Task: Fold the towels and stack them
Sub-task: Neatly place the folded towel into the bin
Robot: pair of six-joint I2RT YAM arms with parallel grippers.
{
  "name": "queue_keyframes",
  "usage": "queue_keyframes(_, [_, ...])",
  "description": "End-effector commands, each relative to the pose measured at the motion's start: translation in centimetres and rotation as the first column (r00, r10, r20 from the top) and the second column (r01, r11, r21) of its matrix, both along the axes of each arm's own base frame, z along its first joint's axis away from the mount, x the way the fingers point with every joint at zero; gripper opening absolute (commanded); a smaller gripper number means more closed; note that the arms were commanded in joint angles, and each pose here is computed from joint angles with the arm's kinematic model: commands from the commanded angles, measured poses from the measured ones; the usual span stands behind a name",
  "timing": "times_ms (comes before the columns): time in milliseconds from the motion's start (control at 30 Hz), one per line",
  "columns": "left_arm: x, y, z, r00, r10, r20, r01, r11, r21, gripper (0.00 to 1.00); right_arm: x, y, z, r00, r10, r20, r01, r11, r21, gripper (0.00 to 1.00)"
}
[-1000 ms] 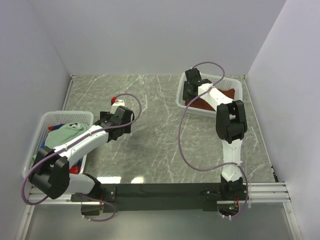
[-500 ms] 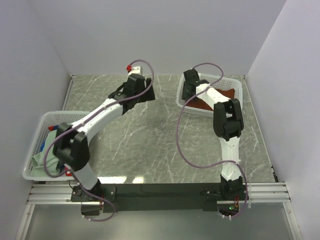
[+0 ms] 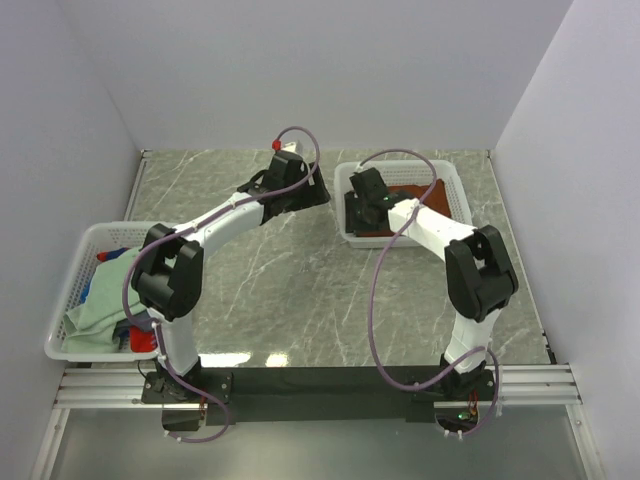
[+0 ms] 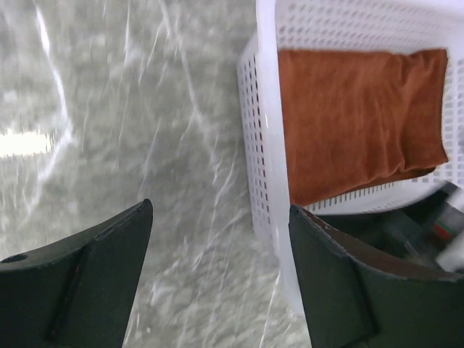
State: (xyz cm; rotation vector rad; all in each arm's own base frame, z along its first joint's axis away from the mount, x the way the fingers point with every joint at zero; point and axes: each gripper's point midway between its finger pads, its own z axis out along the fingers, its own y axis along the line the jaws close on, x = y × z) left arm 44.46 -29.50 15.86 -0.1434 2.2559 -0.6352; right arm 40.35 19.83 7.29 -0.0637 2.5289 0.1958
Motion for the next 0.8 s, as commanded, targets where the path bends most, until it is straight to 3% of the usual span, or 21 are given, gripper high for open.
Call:
queue_keyframes(0, [-1.3,-0.8,1.3,1.0,-0.012,-0.001,0.012,0.995,-0.103,0.81,-1.1,2.6,2.6,0.996,0.042,0.077,-0.048,0.996,0.076,0.52])
queue_keyframes(333, [-1.5,-2.8,-1.2,0.996,-0.024,-0.083,0.01,0.987,-0.157,0.72,0.8,1.3,4.2,0.986,0.046,0.16,-0.041,0.999,-0.032,0.52])
queue_keyframes(633, [-0.4,-5.1,-2.2,0.994,-0.049,-0.095,0.031,0.982,-0.188,0.6,3.0,1.2,2.5,0.988,0.03,0.153,-0.028,0.999,-0.016,0.52])
queue_keyframes(767, [-0.2,-5.9,-2.6,0.993,-0.068,-0.101,0.045,0.976,-0.213,0.39,3.9,1.3,2.2,0.987,0.029,0.156,-0.029,1.0,0.002,0.52])
